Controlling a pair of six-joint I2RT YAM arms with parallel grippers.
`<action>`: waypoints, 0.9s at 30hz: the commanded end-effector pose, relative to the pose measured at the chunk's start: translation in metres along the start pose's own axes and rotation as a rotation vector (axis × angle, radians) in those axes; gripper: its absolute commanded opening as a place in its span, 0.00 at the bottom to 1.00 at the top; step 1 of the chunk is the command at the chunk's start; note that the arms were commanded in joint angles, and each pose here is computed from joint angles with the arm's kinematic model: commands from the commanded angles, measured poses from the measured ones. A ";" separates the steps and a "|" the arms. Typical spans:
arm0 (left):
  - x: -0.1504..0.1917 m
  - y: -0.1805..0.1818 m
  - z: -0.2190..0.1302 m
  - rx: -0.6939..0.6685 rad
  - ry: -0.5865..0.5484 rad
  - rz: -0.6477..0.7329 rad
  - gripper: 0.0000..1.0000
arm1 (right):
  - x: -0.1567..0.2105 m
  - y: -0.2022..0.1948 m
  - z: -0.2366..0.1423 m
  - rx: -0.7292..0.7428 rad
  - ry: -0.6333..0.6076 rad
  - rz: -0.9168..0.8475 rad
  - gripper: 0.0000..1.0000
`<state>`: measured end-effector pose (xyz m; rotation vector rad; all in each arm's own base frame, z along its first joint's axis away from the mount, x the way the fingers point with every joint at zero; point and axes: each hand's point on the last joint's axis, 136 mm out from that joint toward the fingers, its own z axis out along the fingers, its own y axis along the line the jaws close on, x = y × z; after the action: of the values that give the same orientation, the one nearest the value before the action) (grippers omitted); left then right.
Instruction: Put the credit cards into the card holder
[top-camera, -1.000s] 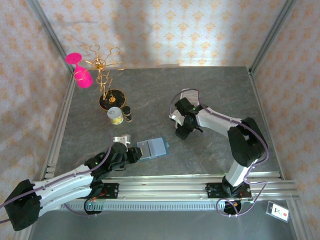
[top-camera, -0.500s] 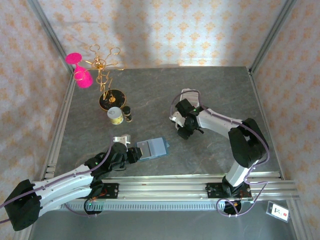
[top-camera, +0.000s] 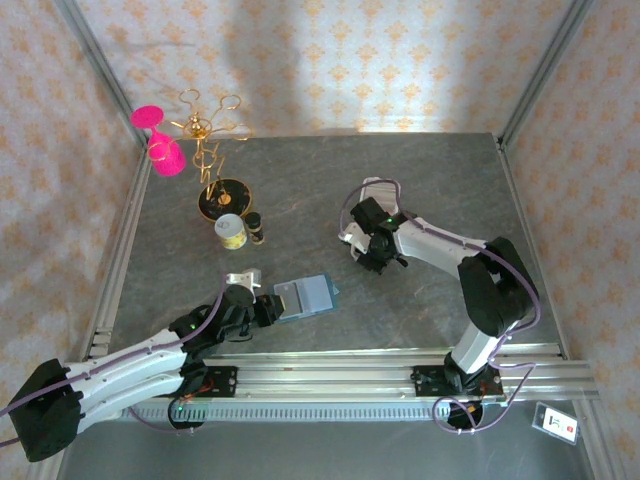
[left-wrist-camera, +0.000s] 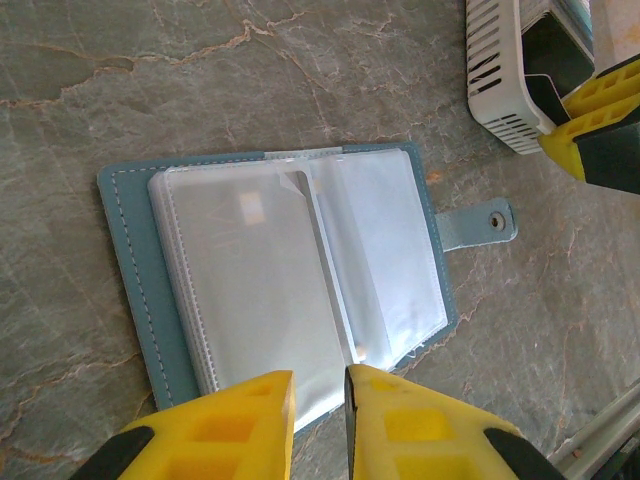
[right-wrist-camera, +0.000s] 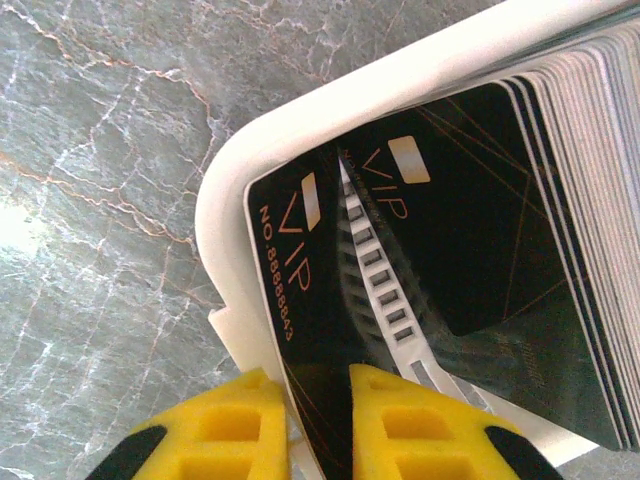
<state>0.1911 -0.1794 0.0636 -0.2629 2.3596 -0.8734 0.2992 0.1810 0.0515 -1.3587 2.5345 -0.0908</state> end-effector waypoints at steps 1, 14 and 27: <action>-0.003 -0.007 -0.002 0.021 -0.011 0.003 0.21 | -0.007 -0.004 -0.015 0.020 -0.036 0.011 0.14; -0.005 -0.010 -0.002 0.030 -0.015 -0.001 0.21 | -0.019 -0.010 -0.030 0.040 -0.093 0.019 0.13; -0.005 -0.010 -0.002 0.029 -0.014 -0.002 0.21 | -0.016 -0.001 -0.026 -0.003 -0.091 0.018 0.22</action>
<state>0.1911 -0.1794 0.0636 -0.2634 2.3597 -0.8736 0.2981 0.1849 0.0609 -1.3504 2.5107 -0.0580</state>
